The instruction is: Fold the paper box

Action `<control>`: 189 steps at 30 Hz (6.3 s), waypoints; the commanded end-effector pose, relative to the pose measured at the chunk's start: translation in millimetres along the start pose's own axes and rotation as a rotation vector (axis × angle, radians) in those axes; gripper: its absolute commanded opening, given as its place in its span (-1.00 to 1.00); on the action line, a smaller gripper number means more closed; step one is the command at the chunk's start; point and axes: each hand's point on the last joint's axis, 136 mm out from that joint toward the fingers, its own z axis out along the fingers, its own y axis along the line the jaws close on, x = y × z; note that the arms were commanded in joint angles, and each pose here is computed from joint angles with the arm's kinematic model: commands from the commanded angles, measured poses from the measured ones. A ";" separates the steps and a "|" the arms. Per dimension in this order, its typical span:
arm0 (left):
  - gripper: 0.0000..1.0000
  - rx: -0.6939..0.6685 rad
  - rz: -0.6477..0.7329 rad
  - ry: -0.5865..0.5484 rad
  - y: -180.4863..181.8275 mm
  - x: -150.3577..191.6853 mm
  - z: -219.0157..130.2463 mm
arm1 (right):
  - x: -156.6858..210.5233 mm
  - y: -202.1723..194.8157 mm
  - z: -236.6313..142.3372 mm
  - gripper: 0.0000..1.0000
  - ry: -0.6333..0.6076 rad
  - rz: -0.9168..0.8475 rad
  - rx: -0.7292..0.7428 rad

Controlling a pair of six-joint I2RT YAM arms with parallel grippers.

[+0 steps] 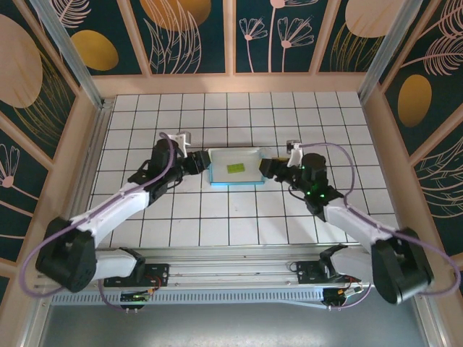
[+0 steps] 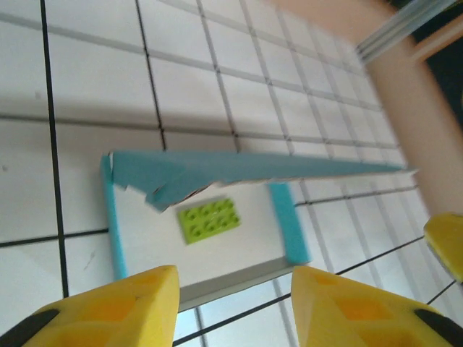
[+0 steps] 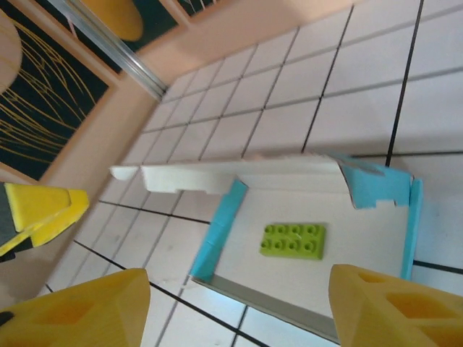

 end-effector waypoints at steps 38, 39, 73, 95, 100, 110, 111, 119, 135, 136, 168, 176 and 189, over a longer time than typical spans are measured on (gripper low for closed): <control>-0.23 0.002 -0.298 0.381 33.4 18.2 99.9 | 2.2 -71.5 92.0 -0.19 0.487 0.442 0.156; -0.23 0.000 -0.301 0.383 33.8 19.2 99.7 | 3.5 -71.7 92.4 -0.21 0.488 0.442 0.158; -0.23 -0.200 -0.191 0.432 80.3 72.9 101.8 | 69.6 -121.1 88.0 -0.29 0.569 0.244 0.423; -0.14 -0.249 -0.169 0.414 70.5 59.1 65.9 | 54.2 -60.9 62.7 -0.16 0.557 0.335 0.284; -0.16 -0.132 -0.215 0.442 55.2 69.5 76.5 | 71.3 -68.2 64.6 -0.22 0.584 0.343 0.305; -0.44 -0.127 -0.235 0.478 62.7 84.8 86.4 | 88.2 -76.4 69.1 -0.44 0.594 0.355 0.315; -0.45 -0.131 -0.237 0.479 63.9 85.9 87.1 | 91.2 -78.2 70.3 -0.46 0.598 0.355 0.320; -0.48 -0.203 -0.226 0.491 85.7 101.3 88.2 | 116.9 -106.8 68.2 -0.49 0.623 0.269 0.462; -0.14 -0.323 -0.057 0.317 80.4 37.7 68.2 | 40.2 -83.6 73.5 -0.12 0.447 0.250 0.392; -0.13 -0.330 -0.048 0.317 81.6 36.6 69.8 | 39.8 -90.5 74.7 -0.07 0.443 0.240 0.411; -0.11 -0.230 -0.109 0.362 83.6 60.4 101.6 | 111.7 -125.9 105.0 -0.49 0.570 0.373 0.342; 0.06 -0.159 -0.209 0.216 74.0 16.6 81.0 | 132.2 -157.9 82.0 -0.61 0.567 0.514 0.253; 0.51 0.094 -0.395 0.337 72.9 49.8 105.3 | 139.5 -169.1 77.0 -0.61 0.571 0.563 0.207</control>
